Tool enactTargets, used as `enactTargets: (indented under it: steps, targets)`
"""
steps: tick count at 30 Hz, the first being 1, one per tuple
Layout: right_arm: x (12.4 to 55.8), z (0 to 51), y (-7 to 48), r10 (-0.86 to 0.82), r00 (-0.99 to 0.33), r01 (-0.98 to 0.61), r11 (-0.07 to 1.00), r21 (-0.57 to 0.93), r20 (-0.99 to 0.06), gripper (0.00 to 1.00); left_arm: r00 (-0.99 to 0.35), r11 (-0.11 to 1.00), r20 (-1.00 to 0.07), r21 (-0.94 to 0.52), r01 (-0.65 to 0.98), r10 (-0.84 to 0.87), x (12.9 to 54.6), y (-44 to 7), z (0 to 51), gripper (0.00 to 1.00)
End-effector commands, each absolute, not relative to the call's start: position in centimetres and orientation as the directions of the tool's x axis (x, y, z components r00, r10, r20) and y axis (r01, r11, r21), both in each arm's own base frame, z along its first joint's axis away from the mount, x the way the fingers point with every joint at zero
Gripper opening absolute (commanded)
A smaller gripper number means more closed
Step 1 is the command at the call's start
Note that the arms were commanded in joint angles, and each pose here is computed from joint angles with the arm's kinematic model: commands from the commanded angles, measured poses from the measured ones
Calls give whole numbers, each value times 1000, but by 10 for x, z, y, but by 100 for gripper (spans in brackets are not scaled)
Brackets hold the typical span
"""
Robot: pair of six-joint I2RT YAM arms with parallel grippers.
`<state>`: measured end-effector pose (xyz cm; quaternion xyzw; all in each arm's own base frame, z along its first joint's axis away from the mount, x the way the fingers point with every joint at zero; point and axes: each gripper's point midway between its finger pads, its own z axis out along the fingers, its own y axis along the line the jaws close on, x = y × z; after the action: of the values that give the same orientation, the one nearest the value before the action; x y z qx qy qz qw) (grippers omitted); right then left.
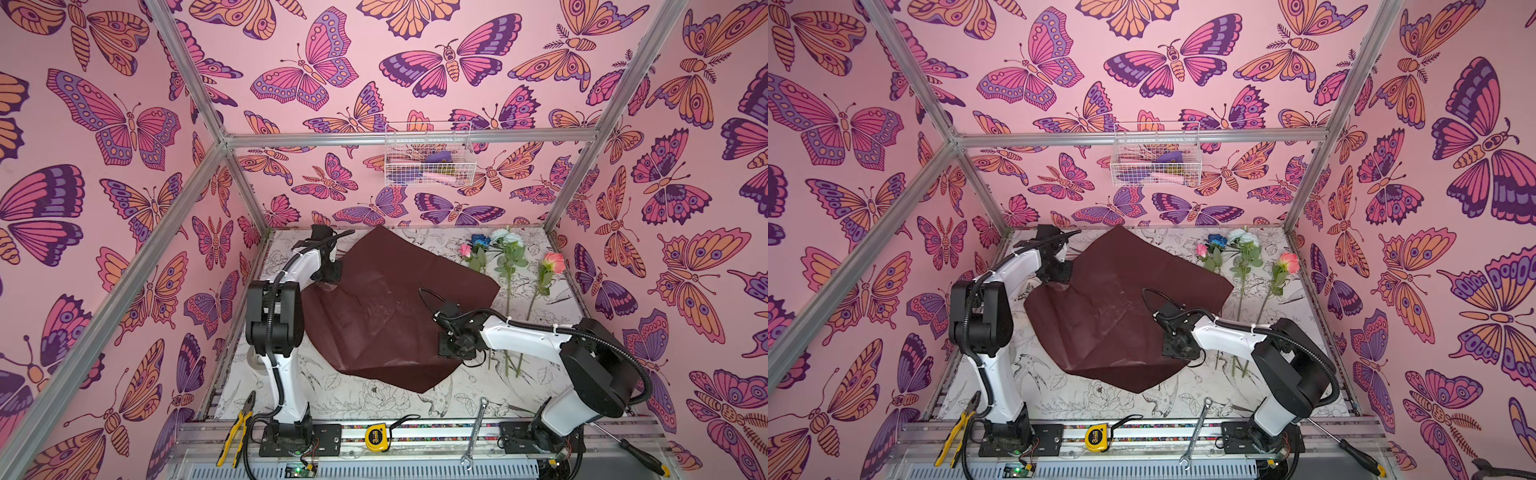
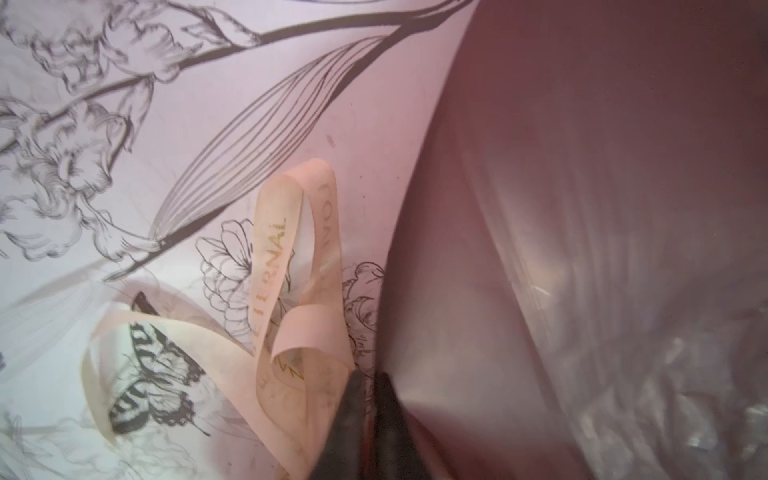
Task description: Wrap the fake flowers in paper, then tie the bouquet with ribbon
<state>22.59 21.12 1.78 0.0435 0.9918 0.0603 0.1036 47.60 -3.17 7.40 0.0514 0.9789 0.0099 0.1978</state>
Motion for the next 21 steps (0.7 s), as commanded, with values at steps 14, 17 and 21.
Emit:
enactTargets:
  steps: [14, 17, 21]
  targets:
    - [235, 36, 204, 107, -964, 91, 993, 77, -245, 55, -824, 997, -560, -39, -73, -82, 464, -23, 155, 72]
    - [238, 44, 204, 104, -959, 86, 993, 78, -263, 56, -809, 988, -571, -133, -82, -144, 450, -35, 168, 76]
    - [241, 63, 203, 105, -947, 78, 992, 101, -302, 57, -788, 969, -576, -228, -100, -217, 430, -48, 173, 78]
